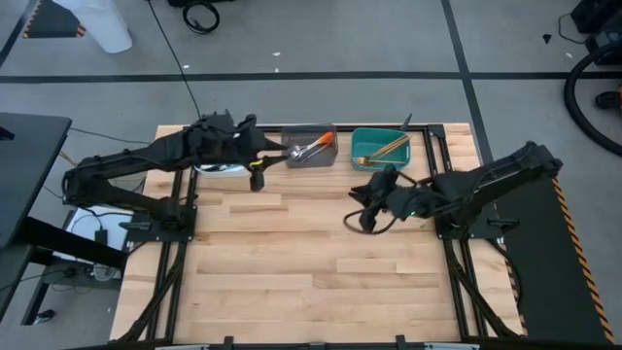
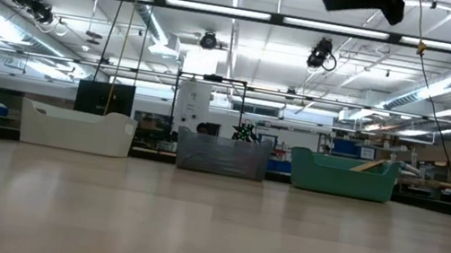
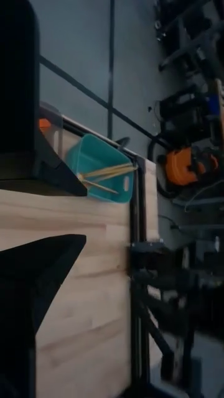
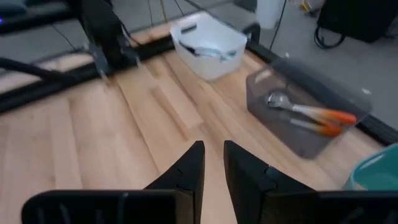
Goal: Sort silverware by color (type)
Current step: Return to Home Position
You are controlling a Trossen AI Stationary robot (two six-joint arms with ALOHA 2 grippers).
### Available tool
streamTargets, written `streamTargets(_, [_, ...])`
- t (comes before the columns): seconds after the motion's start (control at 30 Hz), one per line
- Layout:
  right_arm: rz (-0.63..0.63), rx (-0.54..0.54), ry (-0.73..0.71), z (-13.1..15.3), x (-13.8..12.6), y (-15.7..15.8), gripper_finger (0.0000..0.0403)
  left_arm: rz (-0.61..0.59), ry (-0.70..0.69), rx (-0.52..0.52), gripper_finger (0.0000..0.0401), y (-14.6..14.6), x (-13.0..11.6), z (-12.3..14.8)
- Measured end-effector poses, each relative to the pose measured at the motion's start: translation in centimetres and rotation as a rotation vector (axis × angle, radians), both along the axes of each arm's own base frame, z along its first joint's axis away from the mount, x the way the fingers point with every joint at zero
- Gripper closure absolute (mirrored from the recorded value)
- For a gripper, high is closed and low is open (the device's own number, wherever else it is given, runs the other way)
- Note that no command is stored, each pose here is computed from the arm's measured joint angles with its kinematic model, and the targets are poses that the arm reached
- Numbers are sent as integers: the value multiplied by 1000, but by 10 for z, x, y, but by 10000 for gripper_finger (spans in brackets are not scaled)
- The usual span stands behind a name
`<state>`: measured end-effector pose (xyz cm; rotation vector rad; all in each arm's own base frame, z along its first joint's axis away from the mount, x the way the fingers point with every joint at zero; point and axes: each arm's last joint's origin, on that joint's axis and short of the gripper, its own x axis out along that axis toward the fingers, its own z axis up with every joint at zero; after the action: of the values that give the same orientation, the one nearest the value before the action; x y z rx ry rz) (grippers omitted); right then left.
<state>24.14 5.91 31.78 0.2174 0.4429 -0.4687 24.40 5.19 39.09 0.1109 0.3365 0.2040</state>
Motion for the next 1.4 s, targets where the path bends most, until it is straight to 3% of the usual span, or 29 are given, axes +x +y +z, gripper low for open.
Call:
streamTargets(0.33, [84, -51, -81, 26, -26, -7, 333, -137, -69, 56, 284, -21, -13, 6])
streamTargets(0.73, [108, -16, -186, -1, -53, -21, 333, -123, -77, 63, 284, -19, -19, -40])
streamTargets(1.17, [91, 43, -392, -19, -101, -38, 333, -108, -199, 25, 284, -17, -41, -66])
streamTargets(1.4, [85, 36, -460, -32, -123, -44, 333, -166, -259, 9, 284, -21, -49, -88])
